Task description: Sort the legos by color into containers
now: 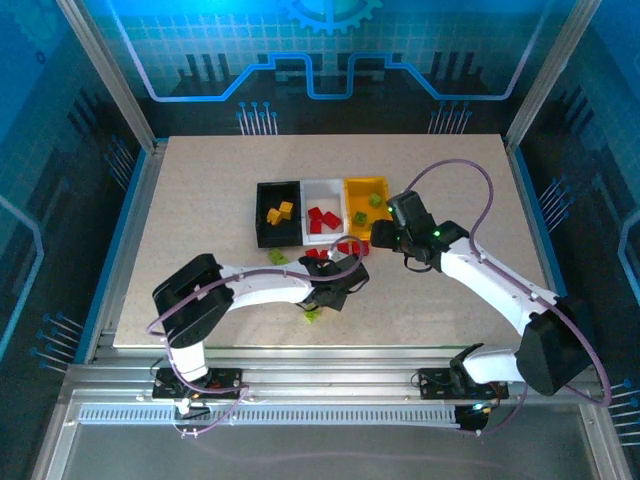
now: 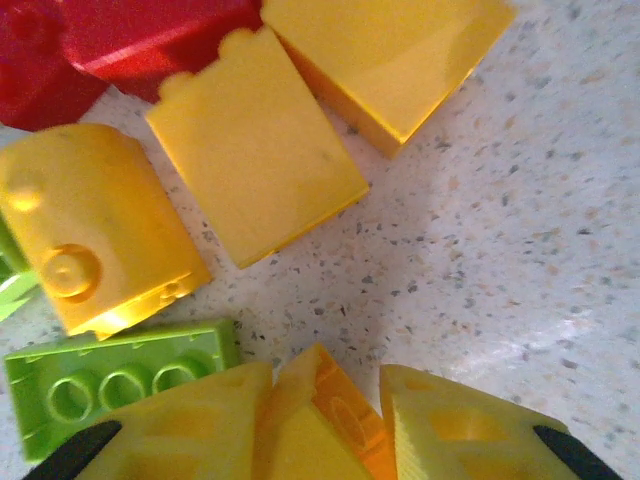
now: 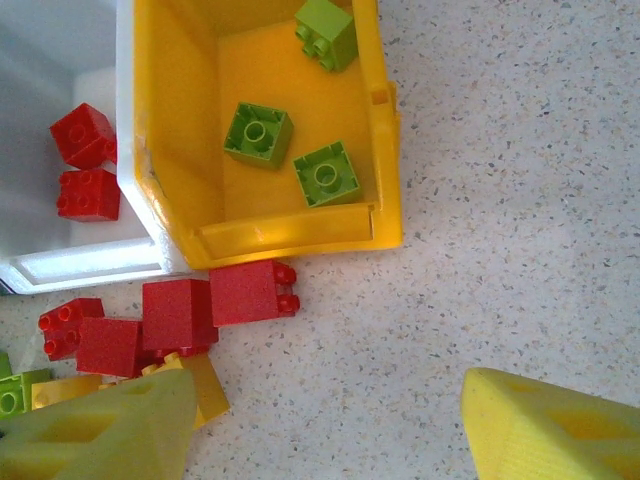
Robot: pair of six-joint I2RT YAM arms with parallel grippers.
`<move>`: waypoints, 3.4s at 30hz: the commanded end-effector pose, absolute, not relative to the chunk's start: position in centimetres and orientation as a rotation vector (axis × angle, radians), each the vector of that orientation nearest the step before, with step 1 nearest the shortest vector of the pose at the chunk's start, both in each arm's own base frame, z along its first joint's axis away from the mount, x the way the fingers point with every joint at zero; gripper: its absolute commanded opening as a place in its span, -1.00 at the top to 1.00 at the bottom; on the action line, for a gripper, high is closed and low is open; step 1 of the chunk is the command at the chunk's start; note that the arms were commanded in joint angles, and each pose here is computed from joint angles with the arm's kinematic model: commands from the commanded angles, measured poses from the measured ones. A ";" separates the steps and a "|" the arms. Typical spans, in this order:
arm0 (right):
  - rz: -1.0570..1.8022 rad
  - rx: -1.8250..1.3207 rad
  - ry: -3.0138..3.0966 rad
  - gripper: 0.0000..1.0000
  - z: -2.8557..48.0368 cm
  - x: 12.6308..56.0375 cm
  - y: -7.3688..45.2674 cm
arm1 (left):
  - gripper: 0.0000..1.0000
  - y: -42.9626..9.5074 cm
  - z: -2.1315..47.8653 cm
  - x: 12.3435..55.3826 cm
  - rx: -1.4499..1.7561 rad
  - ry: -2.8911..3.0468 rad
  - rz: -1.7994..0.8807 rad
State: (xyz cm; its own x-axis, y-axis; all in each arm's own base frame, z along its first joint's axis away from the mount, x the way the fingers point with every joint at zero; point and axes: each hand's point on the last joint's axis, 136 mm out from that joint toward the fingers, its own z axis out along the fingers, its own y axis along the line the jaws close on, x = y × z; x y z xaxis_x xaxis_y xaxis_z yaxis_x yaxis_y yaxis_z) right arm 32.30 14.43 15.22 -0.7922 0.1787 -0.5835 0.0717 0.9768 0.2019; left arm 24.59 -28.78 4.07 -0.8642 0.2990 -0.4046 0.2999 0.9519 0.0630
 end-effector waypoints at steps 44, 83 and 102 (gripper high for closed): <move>0.383 -0.620 2.606 -0.58 10.4 20.1 31.4 | -0.98 -17.1 21.6 42.9 -0.313 2.340 -0.314; 0.147 -0.362 2.515 0.30 15.2 29.2 25.9 | -0.98 -10.7 12.1 23.8 -0.462 2.419 -0.409; -0.041 0.086 2.606 -0.32 11.9 45.9 20.0 | -0.98 -12.2 10.5 23.0 -0.407 2.502 -0.474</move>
